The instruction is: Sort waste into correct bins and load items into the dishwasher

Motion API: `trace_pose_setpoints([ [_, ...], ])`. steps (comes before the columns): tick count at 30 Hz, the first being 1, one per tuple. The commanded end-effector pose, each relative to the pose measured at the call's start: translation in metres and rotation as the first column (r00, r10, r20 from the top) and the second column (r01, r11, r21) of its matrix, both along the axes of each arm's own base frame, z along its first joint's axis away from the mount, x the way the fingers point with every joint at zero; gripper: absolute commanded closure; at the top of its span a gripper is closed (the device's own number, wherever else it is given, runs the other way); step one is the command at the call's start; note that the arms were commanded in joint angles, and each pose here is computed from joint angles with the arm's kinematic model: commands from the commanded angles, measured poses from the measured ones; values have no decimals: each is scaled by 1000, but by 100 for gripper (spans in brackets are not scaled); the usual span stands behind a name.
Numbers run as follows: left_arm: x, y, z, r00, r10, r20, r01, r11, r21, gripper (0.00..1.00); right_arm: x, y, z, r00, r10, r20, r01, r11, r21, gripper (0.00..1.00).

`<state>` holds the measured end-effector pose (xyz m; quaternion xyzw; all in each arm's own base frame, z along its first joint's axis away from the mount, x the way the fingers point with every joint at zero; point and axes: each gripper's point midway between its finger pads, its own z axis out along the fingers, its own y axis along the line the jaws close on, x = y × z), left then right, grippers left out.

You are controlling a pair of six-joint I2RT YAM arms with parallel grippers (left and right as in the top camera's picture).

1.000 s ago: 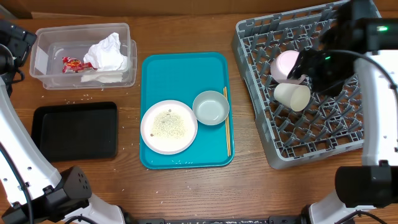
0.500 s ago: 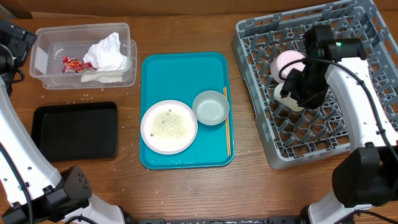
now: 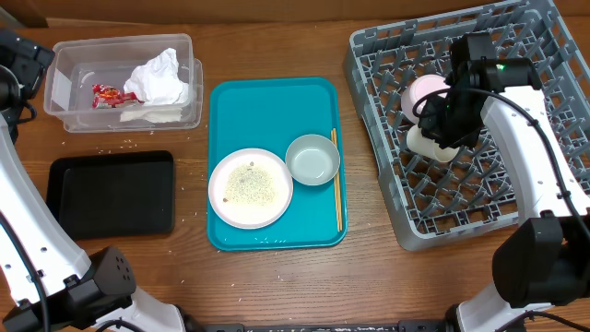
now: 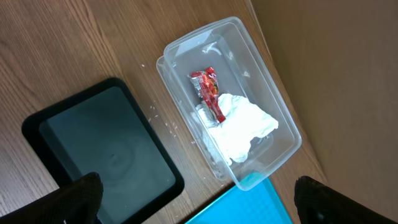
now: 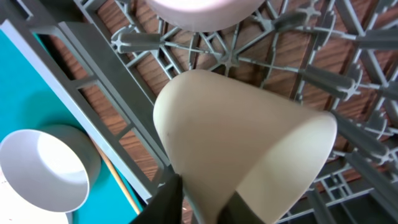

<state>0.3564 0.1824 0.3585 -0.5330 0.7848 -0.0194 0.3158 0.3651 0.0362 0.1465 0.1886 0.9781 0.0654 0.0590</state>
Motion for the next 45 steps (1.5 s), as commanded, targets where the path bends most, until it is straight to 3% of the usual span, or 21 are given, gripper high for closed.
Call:
trace_pose_setpoints([
  [1, 2, 0, -2, 1000, -12, -14, 12, 1000, 14, 0, 2, 1, 10, 1000, 2, 13, -2, 1000, 17, 91],
  [3, 2, 0, -2, 1000, -12, -14, 12, 1000, 14, 0, 3, 0, 21, 1000, -2, 22, 2, 1000, 21, 96],
  [10, 2, 0, -2, 1000, -12, -14, 12, 1000, 14, 0, 16, 3, 92, 989, -16, 147, -9, 985, 174, 96],
  [16, 2, 0, -2, 1000, -11, -14, 12, 1000, 14, 0, 24, 11, 120, 968, 22, 252, -130, 898, 420, 96],
  [19, 2, 0, -2, 1000, -11, -14, 12, 1000, 14, 0, 23, 18, 122, 951, 58, 304, -224, 806, 548, 96],
  [23, 2, 0, -2, 1000, -11, -14, 12, 1000, 14, 0, 22, 20, 116, 936, 40, 349, -290, 648, 704, 96],
  [26, 2, 0, -2, 1000, -12, -14, 12, 1000, 14, 0, 25, 16, 98, 949, -16, 315, -254, 553, 793, 96],
  [35, 2, 0, -2, 1000, -12, -14, 12, 1000, 14, 0, 31, 4, 16, 991, -69, 117, -70, 474, 878, 96],
  [39, 2, 0, -2, 1000, -11, -14, 12, 1000, 14, 0, 30, 1, 6, 994, -61, 95, -52, 500, 864, 96],
  [45, 2, 0, -2, 1000, -12, -14, 12, 1000, 14, 0, 15, -23, -31, 993, -86, -76, 114, 674, 730, 91],
])
